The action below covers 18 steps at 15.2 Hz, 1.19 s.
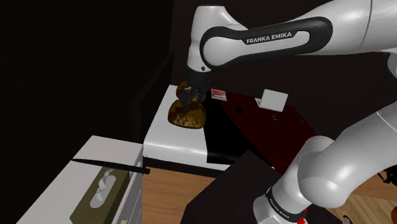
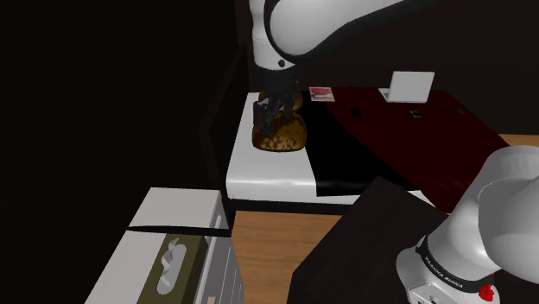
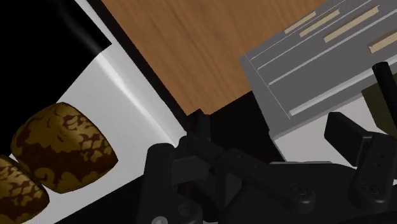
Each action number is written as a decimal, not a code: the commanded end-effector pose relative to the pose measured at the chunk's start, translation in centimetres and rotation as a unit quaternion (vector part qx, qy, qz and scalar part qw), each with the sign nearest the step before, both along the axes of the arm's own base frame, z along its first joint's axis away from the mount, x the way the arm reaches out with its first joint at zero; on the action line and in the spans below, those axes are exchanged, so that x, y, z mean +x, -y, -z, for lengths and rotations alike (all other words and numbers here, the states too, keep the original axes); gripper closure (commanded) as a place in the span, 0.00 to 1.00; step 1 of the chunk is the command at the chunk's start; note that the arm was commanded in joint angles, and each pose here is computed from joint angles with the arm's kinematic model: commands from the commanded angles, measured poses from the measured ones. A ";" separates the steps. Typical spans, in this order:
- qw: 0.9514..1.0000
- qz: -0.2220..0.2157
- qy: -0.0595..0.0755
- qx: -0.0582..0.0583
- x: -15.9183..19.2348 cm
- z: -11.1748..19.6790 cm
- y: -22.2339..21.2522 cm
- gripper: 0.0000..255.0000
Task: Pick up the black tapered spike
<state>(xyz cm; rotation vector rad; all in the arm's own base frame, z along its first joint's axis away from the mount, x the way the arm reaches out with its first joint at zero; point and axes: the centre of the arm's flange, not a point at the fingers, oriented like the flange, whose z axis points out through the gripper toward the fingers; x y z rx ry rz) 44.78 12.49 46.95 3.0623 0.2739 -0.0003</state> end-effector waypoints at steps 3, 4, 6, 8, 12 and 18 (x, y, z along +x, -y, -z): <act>0.999 -0.039 -0.006 0.003 2.7 2.6 -4.0 0.00; 0.999 -0.048 -0.008 0.003 3.3 3.3 -5.0 0.00; 0.998 -0.068 -0.011 0.004 4.3 4.5 -7.1 0.00; 0.996 -0.087 -0.014 0.005 5.2 5.8 -9.2 0.00; 0.992 -0.125 -0.021 0.007 6.9 8.3 -13.6 0.00; 0.983 -0.182 -0.030 0.011 8.6 12.1 -20.3 0.00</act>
